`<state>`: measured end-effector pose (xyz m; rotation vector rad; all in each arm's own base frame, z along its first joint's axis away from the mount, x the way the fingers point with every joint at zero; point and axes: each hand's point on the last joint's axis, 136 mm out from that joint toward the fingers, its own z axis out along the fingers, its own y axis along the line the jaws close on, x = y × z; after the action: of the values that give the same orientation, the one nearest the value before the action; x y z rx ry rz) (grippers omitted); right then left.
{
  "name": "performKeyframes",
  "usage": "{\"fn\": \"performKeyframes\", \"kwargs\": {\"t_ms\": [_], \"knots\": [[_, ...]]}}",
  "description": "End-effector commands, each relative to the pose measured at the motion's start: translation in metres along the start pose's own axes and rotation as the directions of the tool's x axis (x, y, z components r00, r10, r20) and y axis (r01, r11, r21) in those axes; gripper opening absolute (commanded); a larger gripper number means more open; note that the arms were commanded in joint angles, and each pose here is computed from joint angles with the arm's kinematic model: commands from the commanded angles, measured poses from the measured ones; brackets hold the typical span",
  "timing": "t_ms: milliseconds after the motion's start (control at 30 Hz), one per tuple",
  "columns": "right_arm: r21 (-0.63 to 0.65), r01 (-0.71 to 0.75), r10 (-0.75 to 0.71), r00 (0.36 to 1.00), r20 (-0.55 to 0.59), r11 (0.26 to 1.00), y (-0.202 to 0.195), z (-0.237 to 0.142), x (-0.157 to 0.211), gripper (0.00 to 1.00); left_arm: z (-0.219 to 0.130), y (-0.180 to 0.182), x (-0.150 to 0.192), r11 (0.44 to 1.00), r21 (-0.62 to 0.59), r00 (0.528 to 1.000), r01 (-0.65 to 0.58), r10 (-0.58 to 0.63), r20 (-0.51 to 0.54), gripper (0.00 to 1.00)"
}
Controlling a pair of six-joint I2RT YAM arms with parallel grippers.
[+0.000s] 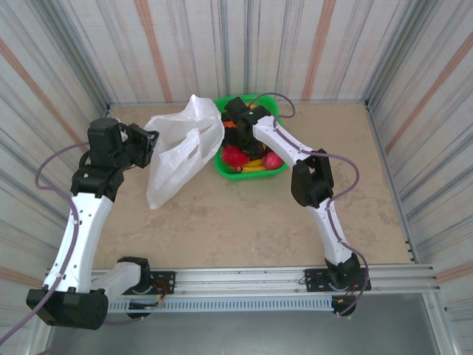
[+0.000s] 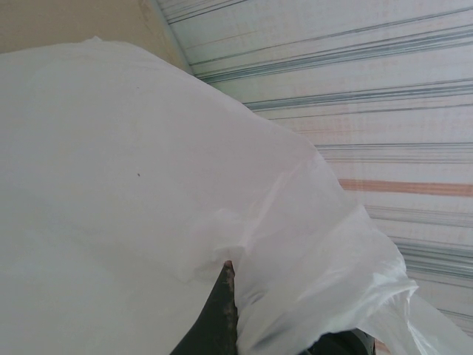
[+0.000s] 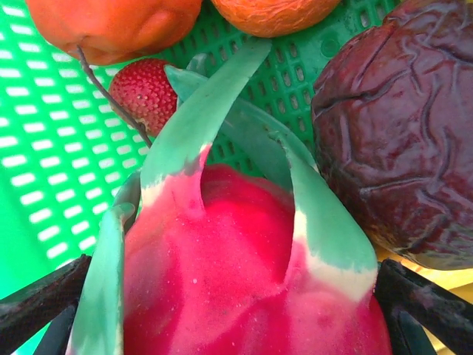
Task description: Place the fake fruits into the plastic bag and tie a complex knot
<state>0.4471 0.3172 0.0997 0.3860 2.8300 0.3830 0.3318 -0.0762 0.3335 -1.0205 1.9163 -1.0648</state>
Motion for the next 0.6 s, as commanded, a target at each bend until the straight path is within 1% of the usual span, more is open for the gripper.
{"fn": "performKeyframes", "kwargs": {"t_ms": [0, 33, 133, 200, 300, 400, 567], "knots": [[0.083, 0.028, -0.023, 0.998, -0.064, 0.996, -0.015, 0.006, 0.022, 0.90, 0.001, 0.001, -0.001, 1.000, 0.010, 1.000, -0.010, 0.010, -0.002, 0.00], [0.078, 0.026, -0.021, 0.998, -0.057, 0.997, -0.014, 0.002, 0.020, 0.87, 0.001, 0.002, -0.001, 1.000, 0.009, 1.000, -0.012, 0.012, -0.002, 0.00], [0.036, 0.022, -0.020, 0.999, -0.051, 0.999, -0.010, -0.011, 0.017, 0.74, 0.001, 0.003, -0.001, 1.000, 0.006, 1.000, -0.013, 0.013, -0.003, 0.00], [0.005, 0.016, -0.016, 0.999, -0.043, 1.000, -0.006, -0.020, 0.014, 0.69, 0.001, 0.004, 0.000, 1.000, 0.002, 1.000, -0.012, 0.012, -0.004, 0.00], [-0.028, 0.017, -0.017, 1.000, -0.016, 0.999, -0.004, -0.036, 0.009, 0.66, 0.002, 0.005, 0.001, 1.000, 0.002, 1.000, -0.014, 0.014, -0.011, 0.00], [-0.062, 0.031, -0.030, 0.999, 0.021, 0.998, -0.001, -0.053, 0.003, 0.66, 0.003, 0.005, 0.003, 1.000, 0.004, 1.000, -0.018, 0.019, -0.025, 0.00], [-0.177, 0.049, -0.038, 0.997, 0.064, 0.983, 0.006, -0.078, -0.003, 0.65, 0.003, 0.007, 0.004, 1.000, 0.004, 0.999, -0.020, 0.020, -0.038, 0.00]]}}
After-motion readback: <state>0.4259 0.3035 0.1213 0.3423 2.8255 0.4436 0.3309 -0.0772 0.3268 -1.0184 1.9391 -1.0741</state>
